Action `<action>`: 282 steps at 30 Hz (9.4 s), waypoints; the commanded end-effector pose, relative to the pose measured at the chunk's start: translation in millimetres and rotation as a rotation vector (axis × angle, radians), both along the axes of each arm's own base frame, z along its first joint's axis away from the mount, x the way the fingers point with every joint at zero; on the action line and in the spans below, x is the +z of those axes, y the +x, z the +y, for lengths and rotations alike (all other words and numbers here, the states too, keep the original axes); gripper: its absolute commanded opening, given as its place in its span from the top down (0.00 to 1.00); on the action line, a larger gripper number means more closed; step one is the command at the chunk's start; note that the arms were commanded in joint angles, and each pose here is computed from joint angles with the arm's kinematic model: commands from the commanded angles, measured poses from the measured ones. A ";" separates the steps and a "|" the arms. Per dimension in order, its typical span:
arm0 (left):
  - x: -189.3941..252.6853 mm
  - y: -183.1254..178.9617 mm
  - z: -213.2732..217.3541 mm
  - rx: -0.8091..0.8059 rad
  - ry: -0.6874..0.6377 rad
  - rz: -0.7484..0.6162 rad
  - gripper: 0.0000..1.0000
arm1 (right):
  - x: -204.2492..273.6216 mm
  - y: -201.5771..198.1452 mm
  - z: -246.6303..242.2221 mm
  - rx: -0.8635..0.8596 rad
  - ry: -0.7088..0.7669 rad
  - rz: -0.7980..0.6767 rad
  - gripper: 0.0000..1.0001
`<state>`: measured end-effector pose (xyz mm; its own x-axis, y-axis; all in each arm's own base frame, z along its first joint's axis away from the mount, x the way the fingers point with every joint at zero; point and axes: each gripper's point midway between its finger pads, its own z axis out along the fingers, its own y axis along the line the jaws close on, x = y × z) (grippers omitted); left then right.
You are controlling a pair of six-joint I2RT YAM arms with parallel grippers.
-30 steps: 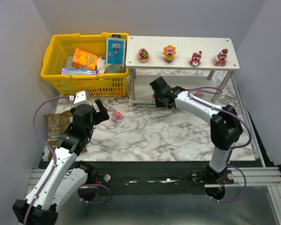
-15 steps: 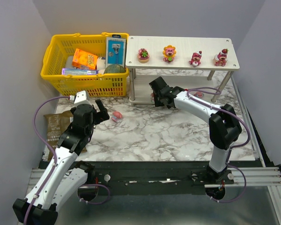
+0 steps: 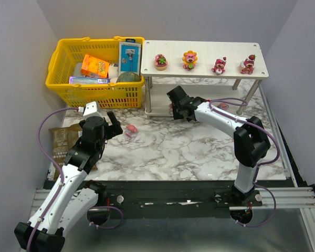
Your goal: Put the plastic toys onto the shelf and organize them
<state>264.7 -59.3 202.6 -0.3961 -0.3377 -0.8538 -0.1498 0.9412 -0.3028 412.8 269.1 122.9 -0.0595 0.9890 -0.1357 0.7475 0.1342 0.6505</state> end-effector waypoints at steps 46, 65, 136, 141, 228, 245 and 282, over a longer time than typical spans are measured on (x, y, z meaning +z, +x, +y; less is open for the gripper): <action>5.0 -0.5 -6.7 -0.038 -0.010 -0.016 0.01 | 37.3 17.5 -6.8 -0.014 0.097 -0.191 0.00; -0.9 -1.3 -8.3 -0.029 -0.028 0.017 0.01 | 44.5 -40.6 23.5 0.401 0.102 -0.155 0.00; -169.5 58.8 -49.4 0.088 -0.486 0.394 0.81 | -2.4 -149.1 96.0 0.771 0.227 -0.007 0.04; -166.5 57.3 -48.7 0.079 -0.470 0.398 1.00 | -1.0 -148.9 97.0 0.774 0.233 -0.014 0.04; 21.3 -36.8 -144.8 -0.814 -0.755 0.420 1.00 | 87.5 -171.3 103.7 1.279 0.301 -0.946 0.83; -29.8 -10.6 -102.3 -0.506 -0.487 0.406 0.01 | -27.4 -177.9 42.4 1.283 -0.550 -0.208 0.99; -94.2 -0.6 -70.1 -0.319 -0.347 0.484 0.01 | -49.7 -203.7 56.6 1.426 -0.848 -0.032 0.12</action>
